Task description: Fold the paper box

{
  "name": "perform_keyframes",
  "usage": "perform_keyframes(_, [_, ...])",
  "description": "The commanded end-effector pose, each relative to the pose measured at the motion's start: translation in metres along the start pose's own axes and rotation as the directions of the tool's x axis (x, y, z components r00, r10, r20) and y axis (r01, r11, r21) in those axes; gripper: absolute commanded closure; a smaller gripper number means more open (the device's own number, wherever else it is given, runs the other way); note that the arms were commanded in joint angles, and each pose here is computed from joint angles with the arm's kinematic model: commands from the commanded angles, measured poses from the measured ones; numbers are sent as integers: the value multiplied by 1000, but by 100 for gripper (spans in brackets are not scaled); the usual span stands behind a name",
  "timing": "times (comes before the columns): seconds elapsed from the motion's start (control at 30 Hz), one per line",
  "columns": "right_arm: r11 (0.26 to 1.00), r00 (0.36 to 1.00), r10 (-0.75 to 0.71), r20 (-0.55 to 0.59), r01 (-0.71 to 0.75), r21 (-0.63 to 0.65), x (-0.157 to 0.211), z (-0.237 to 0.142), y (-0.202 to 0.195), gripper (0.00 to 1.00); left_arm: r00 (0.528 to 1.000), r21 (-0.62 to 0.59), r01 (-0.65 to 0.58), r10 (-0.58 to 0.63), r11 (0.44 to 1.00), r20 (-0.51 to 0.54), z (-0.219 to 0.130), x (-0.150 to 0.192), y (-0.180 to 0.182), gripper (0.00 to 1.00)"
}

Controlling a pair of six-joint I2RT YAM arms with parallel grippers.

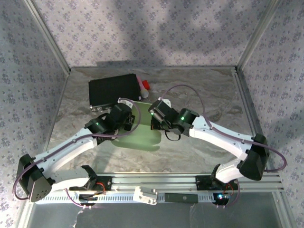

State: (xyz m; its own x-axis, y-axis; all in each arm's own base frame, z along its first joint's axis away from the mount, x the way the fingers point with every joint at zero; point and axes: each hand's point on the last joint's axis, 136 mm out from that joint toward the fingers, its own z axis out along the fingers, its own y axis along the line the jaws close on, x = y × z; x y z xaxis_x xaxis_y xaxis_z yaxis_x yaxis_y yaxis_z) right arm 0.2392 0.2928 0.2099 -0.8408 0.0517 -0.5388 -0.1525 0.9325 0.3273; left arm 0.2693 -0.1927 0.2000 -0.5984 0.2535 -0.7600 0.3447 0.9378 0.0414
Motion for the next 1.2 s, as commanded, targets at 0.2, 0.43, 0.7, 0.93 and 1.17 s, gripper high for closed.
perform_keyframes(0.2, [997, 999, 39, 17, -38, -60, -6, -11, 7, 100, 995, 159, 64, -76, 985, 70, -44, -25, -5, 42])
perform_keyframes(0.43, [998, 999, 41, 13, -40, -52, -6, -10, 4, 100, 997, 195, 51, -62, 979, 49, -61, -23, -2, 38])
perform_keyframes(0.7, [998, 1000, 26, 11, -26, -59, -8, -11, 3, 100, 988, 355, 154, -137, 922, -74, -76, -7, 14, 54])
perform_keyframes(0.93, [998, 1000, 24, 11, -23, -58, -9, -11, 4, 100, 988, 441, 147, -115, 886, -98, -73, -10, 3, 57])
perform_keyframes(1.17, [998, 1000, 21, 13, -20, -61, -10, -12, 4, 100, 988, 424, 150, -115, 893, -106, -65, -5, 11, 69])
